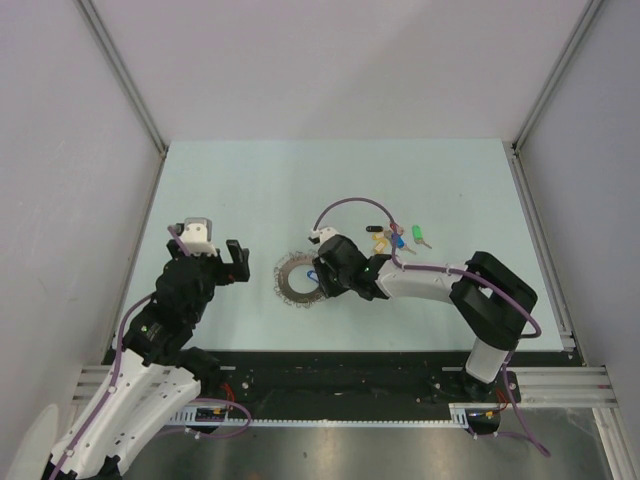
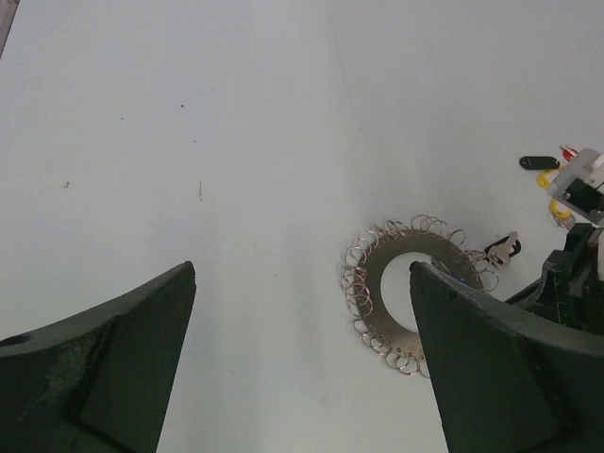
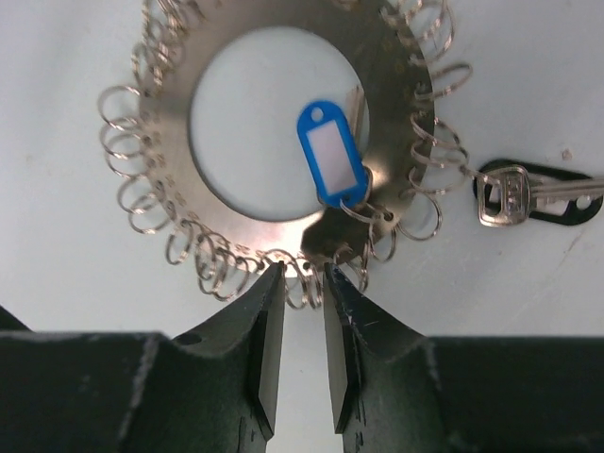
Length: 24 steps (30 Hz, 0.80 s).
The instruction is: Put the keys on the keyring
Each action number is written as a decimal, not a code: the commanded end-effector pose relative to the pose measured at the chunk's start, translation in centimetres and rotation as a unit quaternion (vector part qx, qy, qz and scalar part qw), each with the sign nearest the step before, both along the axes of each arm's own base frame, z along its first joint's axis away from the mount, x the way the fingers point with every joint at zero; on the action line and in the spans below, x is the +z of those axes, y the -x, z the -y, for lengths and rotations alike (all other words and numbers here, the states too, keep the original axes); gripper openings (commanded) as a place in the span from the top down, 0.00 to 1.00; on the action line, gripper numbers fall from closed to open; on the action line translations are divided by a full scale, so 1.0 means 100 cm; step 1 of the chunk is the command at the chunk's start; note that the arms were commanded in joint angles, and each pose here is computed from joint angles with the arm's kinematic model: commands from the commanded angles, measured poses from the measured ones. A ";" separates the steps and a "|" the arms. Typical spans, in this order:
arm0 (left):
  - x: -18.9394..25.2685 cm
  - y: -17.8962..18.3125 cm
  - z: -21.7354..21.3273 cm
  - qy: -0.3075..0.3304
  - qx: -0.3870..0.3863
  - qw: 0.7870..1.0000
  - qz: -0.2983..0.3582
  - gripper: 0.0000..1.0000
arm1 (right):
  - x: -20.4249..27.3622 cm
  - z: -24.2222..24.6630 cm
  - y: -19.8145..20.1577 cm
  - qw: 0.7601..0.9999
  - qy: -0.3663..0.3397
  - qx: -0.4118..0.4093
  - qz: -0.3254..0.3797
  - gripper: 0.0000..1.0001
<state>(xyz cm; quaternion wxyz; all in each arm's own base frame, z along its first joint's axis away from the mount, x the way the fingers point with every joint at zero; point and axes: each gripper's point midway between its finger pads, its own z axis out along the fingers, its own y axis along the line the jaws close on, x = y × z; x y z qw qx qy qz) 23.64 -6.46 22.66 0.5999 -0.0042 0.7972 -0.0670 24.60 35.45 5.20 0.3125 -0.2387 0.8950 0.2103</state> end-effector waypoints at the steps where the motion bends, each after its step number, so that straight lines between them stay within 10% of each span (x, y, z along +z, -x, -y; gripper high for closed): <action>1: 0.001 -0.003 0.001 -0.005 -0.006 1.000 0.006 0.00 | -0.010 0.007 0.003 0.999 0.033 0.004 -0.018 0.72; 24: -0.001 -0.003 0.003 -0.006 -0.011 1.000 0.003 0.00 | 0.021 0.010 0.009 0.997 0.067 0.041 -0.005 0.69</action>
